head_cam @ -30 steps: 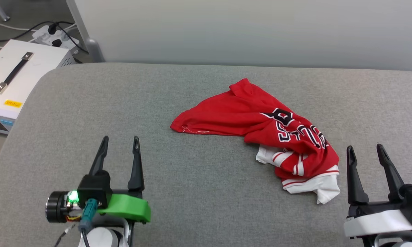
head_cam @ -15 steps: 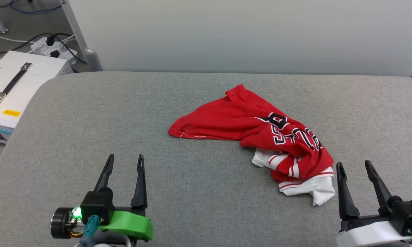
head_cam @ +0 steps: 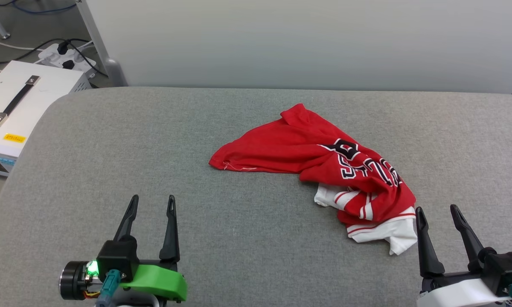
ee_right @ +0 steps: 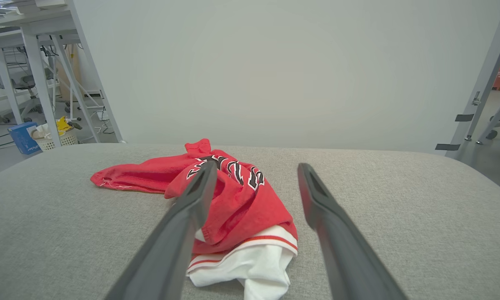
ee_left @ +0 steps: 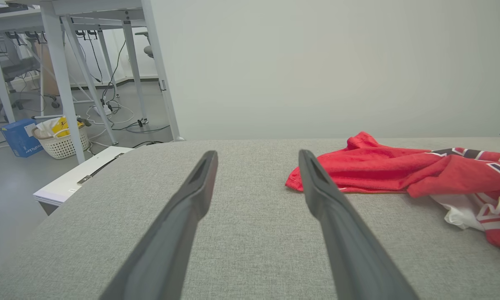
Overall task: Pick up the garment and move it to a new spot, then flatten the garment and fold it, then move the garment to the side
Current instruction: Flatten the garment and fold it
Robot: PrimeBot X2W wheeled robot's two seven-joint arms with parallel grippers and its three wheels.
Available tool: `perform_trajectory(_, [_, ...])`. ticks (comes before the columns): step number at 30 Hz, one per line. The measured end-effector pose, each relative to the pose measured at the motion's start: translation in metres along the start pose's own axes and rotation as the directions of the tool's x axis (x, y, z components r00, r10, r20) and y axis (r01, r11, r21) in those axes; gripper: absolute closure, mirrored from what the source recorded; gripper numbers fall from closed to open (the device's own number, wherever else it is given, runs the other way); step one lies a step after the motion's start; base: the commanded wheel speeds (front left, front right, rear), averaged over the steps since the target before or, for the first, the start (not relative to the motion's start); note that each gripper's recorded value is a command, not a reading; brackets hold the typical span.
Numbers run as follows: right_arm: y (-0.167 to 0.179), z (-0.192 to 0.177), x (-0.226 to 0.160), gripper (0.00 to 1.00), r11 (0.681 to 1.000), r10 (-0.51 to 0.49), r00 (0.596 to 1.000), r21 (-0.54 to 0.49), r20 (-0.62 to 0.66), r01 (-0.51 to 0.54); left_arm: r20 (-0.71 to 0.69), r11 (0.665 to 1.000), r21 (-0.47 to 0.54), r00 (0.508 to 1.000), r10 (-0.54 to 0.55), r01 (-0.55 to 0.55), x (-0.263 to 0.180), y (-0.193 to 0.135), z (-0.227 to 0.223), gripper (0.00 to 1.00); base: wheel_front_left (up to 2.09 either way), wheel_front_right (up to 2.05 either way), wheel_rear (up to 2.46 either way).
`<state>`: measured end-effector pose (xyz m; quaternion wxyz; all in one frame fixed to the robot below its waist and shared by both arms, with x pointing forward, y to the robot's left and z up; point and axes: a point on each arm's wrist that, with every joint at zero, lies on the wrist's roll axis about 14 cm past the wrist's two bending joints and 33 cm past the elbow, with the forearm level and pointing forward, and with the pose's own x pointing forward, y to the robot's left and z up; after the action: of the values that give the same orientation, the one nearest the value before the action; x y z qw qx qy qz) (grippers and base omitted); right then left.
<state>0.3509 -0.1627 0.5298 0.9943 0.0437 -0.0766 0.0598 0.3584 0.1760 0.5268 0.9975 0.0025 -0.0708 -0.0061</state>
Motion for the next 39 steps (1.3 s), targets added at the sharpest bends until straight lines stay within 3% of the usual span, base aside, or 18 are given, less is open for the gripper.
perform_trajectory(13, [0.003,0.007,0.006,0.0,0.999,0.018,1.0,-0.045,0.02,-0.017,-0.017,1.0,-0.003,1.0,0.008,-0.008,0.0,0.002,-0.006,0.0,0.0,0.0,0.0])
perform_trajectory(20, [0.0,0.064,0.04,0.0,0.984,0.074,0.978,-0.173,0.196,-0.04,-0.04,1.0,-0.002,0.999,0.005,-0.005,0.0,0.0,-0.013,0.0,0.0,0.0,0.0])
perform_trajectory(25, [0.004,0.084,0.061,0.0,0.949,0.195,0.954,-0.288,0.228,-0.125,-0.058,1.0,-0.004,0.998,0.004,-0.005,0.002,0.0,-0.02,0.0,0.0,0.0,0.0])
perform_trajectory(31, [0.005,0.063,0.076,0.0,0.895,0.325,0.942,-0.345,0.077,-0.281,-0.072,1.0,-0.001,0.997,-0.003,0.003,0.005,-0.003,-0.025,0.0,0.0,0.0,0.0])
perform_trajectory(34, [0.008,0.04,0.079,0.0,0.87,0.364,0.927,-0.321,-0.091,-0.374,-0.077,1.0,0.0,0.997,-0.003,0.003,0.007,-0.003,-0.027,0.0,0.0,0.0,0.0])
perform_trajectory(39, [0.005,-0.003,0.07,0.0,0.854,0.366,0.842,-0.217,-0.396,-0.474,-0.089,1.0,-0.003,0.996,-0.007,0.007,0.011,-0.004,-0.032,0.0,0.0,0.0,0.0])
